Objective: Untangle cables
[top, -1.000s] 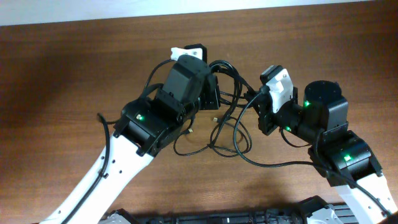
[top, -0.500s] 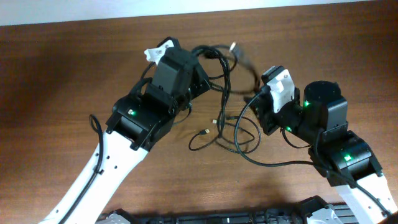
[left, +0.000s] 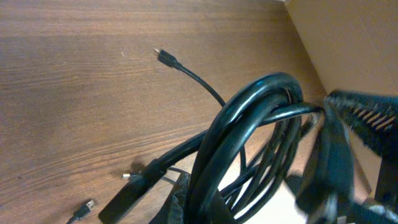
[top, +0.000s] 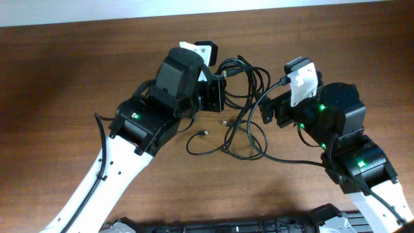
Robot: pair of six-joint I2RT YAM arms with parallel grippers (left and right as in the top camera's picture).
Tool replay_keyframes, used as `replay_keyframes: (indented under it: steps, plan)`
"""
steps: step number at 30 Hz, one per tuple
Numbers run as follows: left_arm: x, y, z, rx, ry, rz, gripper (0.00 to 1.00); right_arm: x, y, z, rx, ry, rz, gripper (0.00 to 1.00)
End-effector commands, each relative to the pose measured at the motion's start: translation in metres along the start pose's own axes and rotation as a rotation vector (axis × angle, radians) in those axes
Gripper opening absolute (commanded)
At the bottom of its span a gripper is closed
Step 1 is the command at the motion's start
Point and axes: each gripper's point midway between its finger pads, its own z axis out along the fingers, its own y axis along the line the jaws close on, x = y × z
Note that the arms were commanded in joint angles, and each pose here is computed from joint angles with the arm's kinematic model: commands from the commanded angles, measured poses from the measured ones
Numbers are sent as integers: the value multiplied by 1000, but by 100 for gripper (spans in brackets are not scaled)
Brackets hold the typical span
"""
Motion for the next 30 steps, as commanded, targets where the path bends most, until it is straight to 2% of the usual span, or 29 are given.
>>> replay_keyframes:
  steps: [1, 8, 13, 19, 27, 30]
  plan:
    - [-1, -7, -8, 35, -2, 52, 0, -6, -21, -2, 118, -21, 19, 99]
    - [6, -4, -8, 26, 27, 50, 0, -7, -23, -2, 127, -23, 25, 99]
    - [4, -6, -8, 36, 23, 51, 0, -5, -10, -1, 53, -18, 27, 99]
    - [3, -28, -10, 156, 30, 65, 0, 1, -12, 4, 64, 10, 29, 100]
    - [8, -32, -11, 183, 49, 118, 0, 37, -53, 30, 306, 135, 203, 99]
    - [8, -32, -11, 181, 46, 136, 0, 69, -66, 26, 349, 259, 236, 99]
